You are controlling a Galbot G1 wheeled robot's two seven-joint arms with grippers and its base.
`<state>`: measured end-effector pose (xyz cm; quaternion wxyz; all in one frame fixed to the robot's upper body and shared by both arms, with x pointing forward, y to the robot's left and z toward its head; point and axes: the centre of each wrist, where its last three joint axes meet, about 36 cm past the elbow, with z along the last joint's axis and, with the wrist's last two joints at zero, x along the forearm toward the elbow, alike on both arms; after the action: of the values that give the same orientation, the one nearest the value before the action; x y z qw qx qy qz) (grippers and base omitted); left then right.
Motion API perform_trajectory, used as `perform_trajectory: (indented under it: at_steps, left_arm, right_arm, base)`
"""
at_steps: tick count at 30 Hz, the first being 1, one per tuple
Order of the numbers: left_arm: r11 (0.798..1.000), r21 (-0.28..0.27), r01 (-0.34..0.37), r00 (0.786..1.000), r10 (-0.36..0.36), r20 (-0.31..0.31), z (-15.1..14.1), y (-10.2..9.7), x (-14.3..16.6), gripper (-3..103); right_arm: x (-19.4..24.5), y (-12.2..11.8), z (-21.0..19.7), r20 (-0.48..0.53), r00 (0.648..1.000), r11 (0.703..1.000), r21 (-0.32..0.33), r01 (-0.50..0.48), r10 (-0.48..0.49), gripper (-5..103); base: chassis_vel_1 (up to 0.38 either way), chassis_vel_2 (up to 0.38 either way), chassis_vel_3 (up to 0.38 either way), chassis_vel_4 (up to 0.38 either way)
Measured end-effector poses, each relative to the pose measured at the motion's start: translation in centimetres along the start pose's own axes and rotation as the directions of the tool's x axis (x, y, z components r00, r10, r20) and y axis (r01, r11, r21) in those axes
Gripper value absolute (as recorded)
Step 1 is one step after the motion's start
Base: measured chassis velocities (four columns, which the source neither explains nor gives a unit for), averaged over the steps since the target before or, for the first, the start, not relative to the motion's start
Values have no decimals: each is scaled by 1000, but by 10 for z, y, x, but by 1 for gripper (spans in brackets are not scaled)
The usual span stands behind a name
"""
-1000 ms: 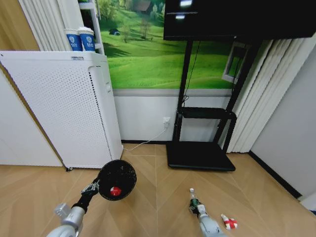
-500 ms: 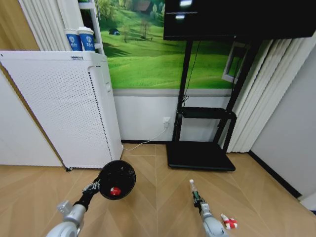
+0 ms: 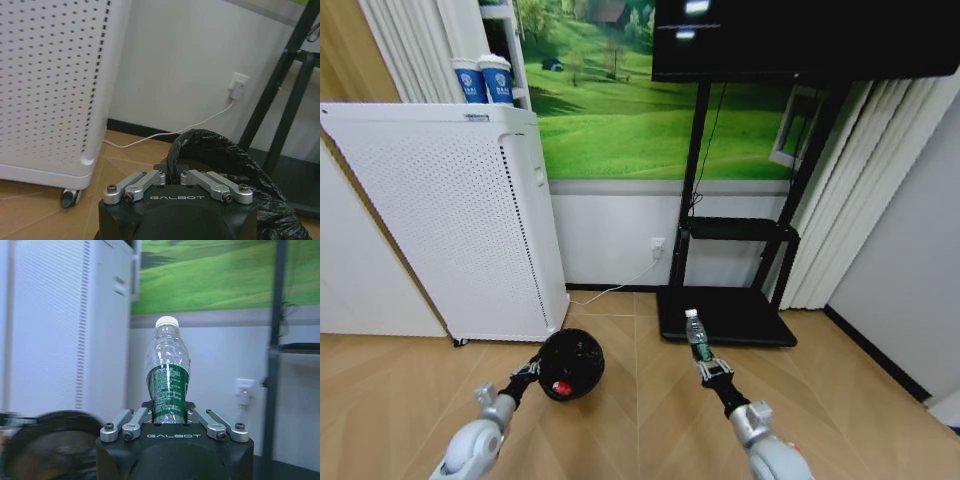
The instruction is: Pick up the trash bin and place the garbage on the floor into it.
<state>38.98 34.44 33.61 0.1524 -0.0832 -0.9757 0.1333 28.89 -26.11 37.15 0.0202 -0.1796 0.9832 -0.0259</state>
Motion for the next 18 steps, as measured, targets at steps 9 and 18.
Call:
perform_trajectory:
  at_steps: [9, 18]
  left_arm:
    - [926, -59, -372, 917, 357, -175, 19, -48, 9, 7]
    - [887, -69, -457, 880, 440, -177, 23, -58, 10, 7]
  right_arm:
    - [43, 71, -5, -4, 970, 969, -39, 243, -244, 25]
    - [49, 72, 20, -69, 921, 924, -36, 382, -383, 25]
  base:
    - [0, 0, 0, 0]
    - [0, 0, 0, 0]
